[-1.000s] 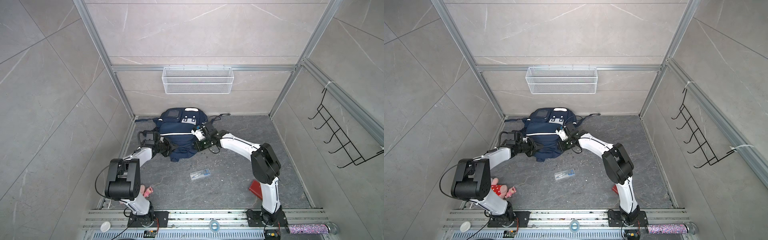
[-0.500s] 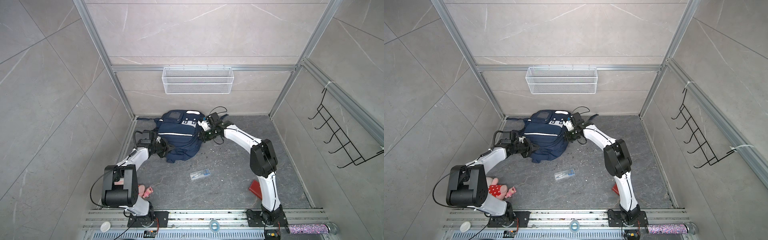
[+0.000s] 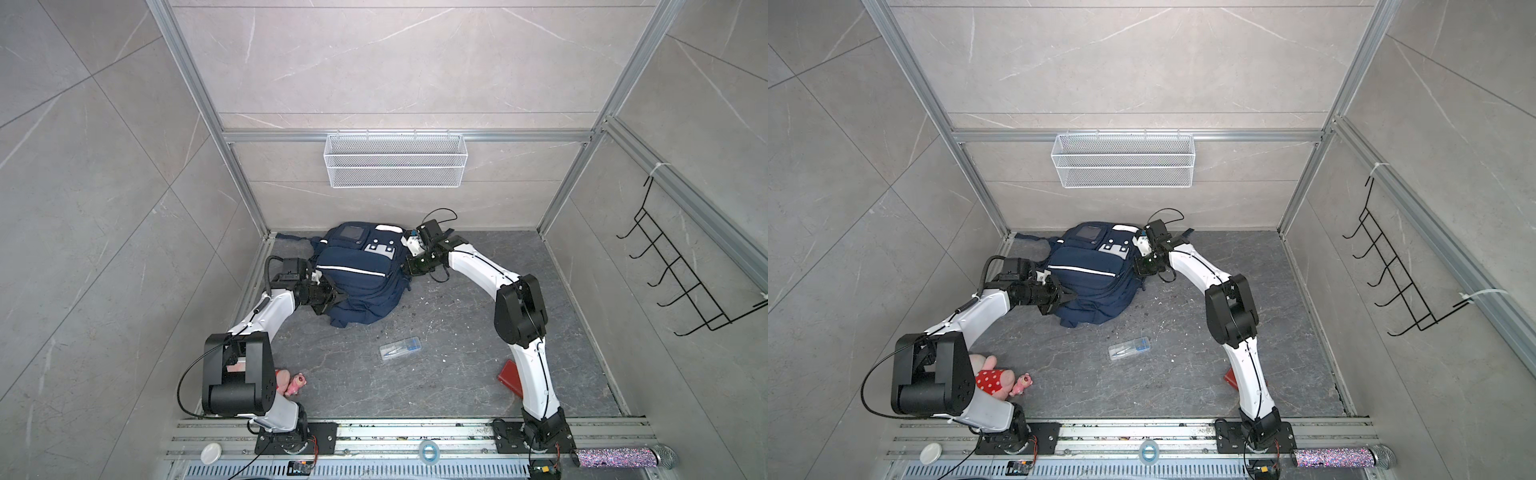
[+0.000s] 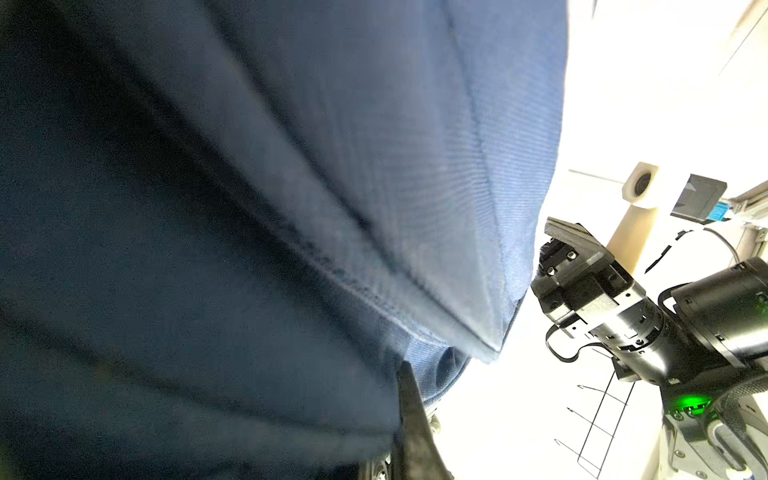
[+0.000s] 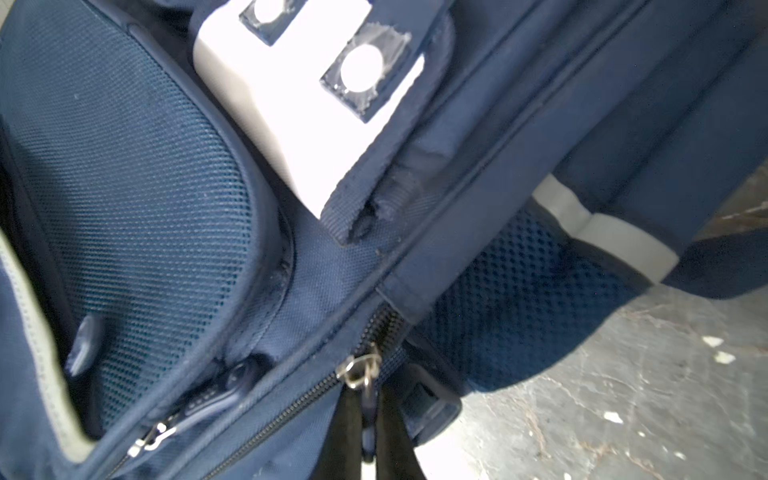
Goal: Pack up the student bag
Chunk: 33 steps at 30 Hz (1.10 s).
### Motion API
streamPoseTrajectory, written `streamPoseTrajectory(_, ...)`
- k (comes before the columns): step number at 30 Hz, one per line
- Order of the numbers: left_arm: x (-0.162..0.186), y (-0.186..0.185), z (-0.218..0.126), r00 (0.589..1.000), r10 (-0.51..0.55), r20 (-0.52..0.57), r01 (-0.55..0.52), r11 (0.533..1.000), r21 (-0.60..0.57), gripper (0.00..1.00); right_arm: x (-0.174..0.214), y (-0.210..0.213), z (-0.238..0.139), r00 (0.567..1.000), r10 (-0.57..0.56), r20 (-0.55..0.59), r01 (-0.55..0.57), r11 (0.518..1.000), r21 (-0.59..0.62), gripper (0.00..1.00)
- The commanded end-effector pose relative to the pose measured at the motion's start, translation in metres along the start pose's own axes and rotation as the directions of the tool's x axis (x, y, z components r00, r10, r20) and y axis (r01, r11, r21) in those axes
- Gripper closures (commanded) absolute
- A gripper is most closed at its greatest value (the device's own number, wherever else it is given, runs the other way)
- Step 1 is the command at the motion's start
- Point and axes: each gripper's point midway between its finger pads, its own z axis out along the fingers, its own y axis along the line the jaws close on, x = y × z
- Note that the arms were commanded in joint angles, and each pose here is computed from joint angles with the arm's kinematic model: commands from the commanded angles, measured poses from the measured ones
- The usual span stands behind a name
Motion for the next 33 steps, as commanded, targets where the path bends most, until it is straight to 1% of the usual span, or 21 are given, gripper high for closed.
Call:
streamPoseTrajectory(1, -0.006, 0.006, -0.018, 0.999, 0.038, 0.033, -0.036, 0.998, -0.05, 1.0, -0.02, -0.046, -0.022, 0.995, 0.005, 0.096, -0.015, 0.994, 0.106, 0.99)
streamPoseTrajectory(3, -0.006, 0.002, -0.018, 0.999, 0.042, 0.033, -0.041, 0.999, -0.027, 1.0, -0.013, -0.035, -0.023, 0.996, -0.028, 0.081, 0.022, 0.997, 0.076, 0.91)
streamPoseTrajectory(5, -0.004, -0.003, -0.017, 0.999, 0.031, 0.02, -0.031, 0.999, 0.007, 1.0, -0.005, -0.022, -0.026, 0.996, -0.062, 0.07, 0.06, 0.998, 0.037, 0.8)
streamPoseTrajectory(7, -0.005, -0.008, -0.015, 1.0, 0.018, 0.013, -0.019, 0.999, 0.033, 1.0, 0.003, 0.0, -0.037, 0.99, -0.102, 0.093, 0.103, 0.995, -0.011, 0.66)
streamPoseTrajectory(9, -0.007, -0.012, -0.016, 1.0, 0.017, 0.02, -0.017, 0.999, 0.046, 1.0, 0.01, 0.017, -0.049, 0.985, -0.128, 0.118, 0.133, 0.99, -0.037, 0.56)
streamPoseTrajectory(11, -0.008, -0.015, -0.017, 0.999, 0.021, 0.024, -0.022, 0.998, 0.052, 1.0, 0.017, 0.032, -0.058, 0.981, -0.151, 0.125, 0.159, 0.986, -0.054, 0.49)
streamPoseTrajectory(12, -0.008, -0.015, -0.017, 1.0, 0.022, 0.022, -0.023, 0.998, 0.052, 1.0, 0.018, 0.039, -0.062, 0.977, -0.172, 0.127, 0.18, 0.982, -0.058, 0.43)
streamPoseTrajectory(13, -0.008, -0.015, -0.017, 1.0, 0.024, 0.019, -0.024, 0.998, 0.05, 1.0, 0.019, 0.046, -0.065, 0.972, -0.197, 0.126, 0.206, 0.977, -0.062, 0.36)
streamPoseTrajectory(17, -0.005, -0.016, -0.015, 1.0, 0.022, -0.011, -0.021, 0.998, 0.061, 1.0, 0.015, 0.06, -0.07, 0.946, -0.306, 0.11, 0.314, 0.947, -0.069, 0.23)
streamPoseTrajectory(19, -0.003, -0.017, -0.014, 0.999, 0.023, -0.028, -0.021, 0.997, 0.073, 1.0, 0.011, 0.068, -0.066, 0.93, -0.351, 0.106, 0.362, 0.925, -0.114, 0.11)
streamPoseTrajectory(20, -0.003, -0.018, -0.014, 0.999, 0.026, -0.029, -0.023, 0.997, 0.075, 0.98, 0.011, 0.07, -0.063, 0.927, -0.363, 0.098, 0.374, 0.918, -0.135, 0.05)
streamPoseTrajectory(21, -0.002, -0.017, -0.014, 0.999, 0.023, -0.034, -0.021, 0.997, 0.068, 0.92, 0.012, 0.072, -0.06, 0.923, -0.376, 0.083, 0.385, 0.91, -0.155, 0.0)
streamPoseTrajectory(24, 0.001, -0.007, -0.019, 0.999, 0.027, -0.026, -0.027, 1.0, -0.001, 0.54, 0.016, 0.071, -0.048, 0.924, -0.378, 0.067, 0.383, 0.905, -0.183, 0.0)
streamPoseTrajectory(25, 0.002, -0.004, -0.021, 0.999, 0.028, -0.02, -0.029, 0.999, -0.021, 0.48, 0.016, 0.071, -0.045, 0.923, -0.379, 0.073, 0.386, 0.903, -0.189, 0.0)
streamPoseTrajectory(26, 0.003, 0.0, -0.023, 1.0, 0.023, -0.012, -0.023, 0.999, -0.04, 0.44, 0.014, 0.073, -0.044, 0.921, -0.381, 0.08, 0.389, 0.899, -0.198, 0.0)
streamPoseTrajectory(27, 0.004, 0.002, -0.025, 1.0, 0.019, -0.006, -0.019, 0.998, -0.053, 0.41, 0.015, 0.073, -0.04, 0.919, -0.387, 0.072, 0.393, 0.895, -0.212, 0.0)
streamPoseTrajectory(31, 0.007, 0.009, -0.038, 0.999, 0.014, 0.043, -0.009, 0.993, -0.114, 0.4, 0.022, 0.068, -0.026, 0.901, -0.433, 0.006, 0.422, 0.876, -0.234, 0.0)
streamPoseTrajectory(33, 0.007, 0.009, -0.045, 0.997, 0.024, 0.068, -0.014, 0.989, -0.146, 0.34, 0.024, 0.064, -0.021, 0.891, -0.454, -0.017, 0.438, 0.869, -0.23, 0.0)
